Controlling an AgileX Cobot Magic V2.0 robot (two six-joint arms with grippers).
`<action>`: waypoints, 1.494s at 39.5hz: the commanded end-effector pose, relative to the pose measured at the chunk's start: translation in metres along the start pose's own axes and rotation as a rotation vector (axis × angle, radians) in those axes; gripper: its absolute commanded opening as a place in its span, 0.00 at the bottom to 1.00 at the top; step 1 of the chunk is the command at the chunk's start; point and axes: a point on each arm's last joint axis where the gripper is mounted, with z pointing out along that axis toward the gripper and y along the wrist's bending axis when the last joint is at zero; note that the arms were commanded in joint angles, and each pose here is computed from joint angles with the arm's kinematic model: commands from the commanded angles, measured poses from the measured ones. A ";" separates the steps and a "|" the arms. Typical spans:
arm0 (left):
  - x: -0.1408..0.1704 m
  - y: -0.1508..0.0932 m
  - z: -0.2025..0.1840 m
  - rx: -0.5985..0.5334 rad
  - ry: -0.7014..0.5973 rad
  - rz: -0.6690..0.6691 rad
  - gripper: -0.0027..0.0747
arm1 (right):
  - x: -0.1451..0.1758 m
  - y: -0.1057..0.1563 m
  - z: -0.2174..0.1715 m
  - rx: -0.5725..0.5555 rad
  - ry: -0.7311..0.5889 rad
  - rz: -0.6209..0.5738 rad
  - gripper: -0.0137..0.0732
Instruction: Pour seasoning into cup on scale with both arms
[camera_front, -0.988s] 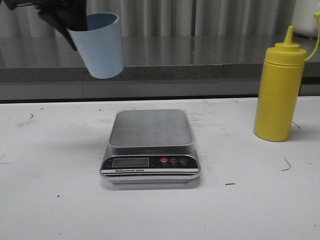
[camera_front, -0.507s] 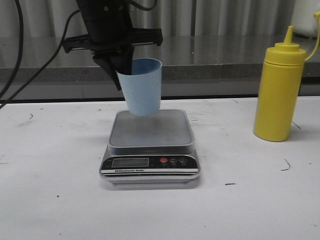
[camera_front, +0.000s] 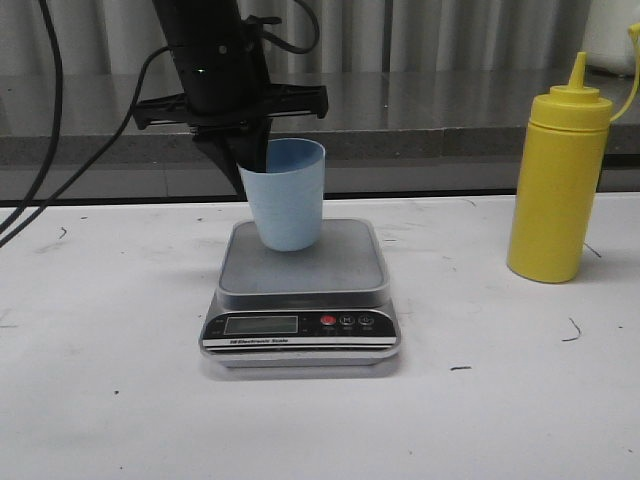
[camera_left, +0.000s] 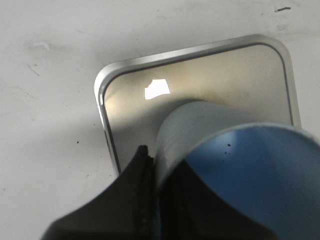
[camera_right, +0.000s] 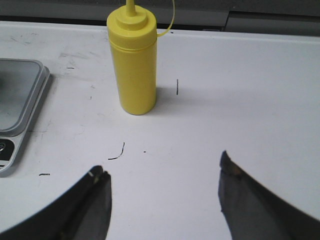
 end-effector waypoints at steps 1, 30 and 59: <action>-0.009 -0.007 -0.036 0.042 -0.115 -0.003 0.08 | -0.013 0.000 -0.003 0.003 -0.080 -0.014 0.72; 0.014 -0.006 -0.130 0.034 -0.320 0.191 0.58 | -0.013 0.000 -0.003 0.003 -0.079 -0.014 0.72; 0.299 0.087 -0.252 0.210 -1.162 0.307 0.58 | -0.013 0.000 -0.003 0.004 -0.074 -0.014 0.72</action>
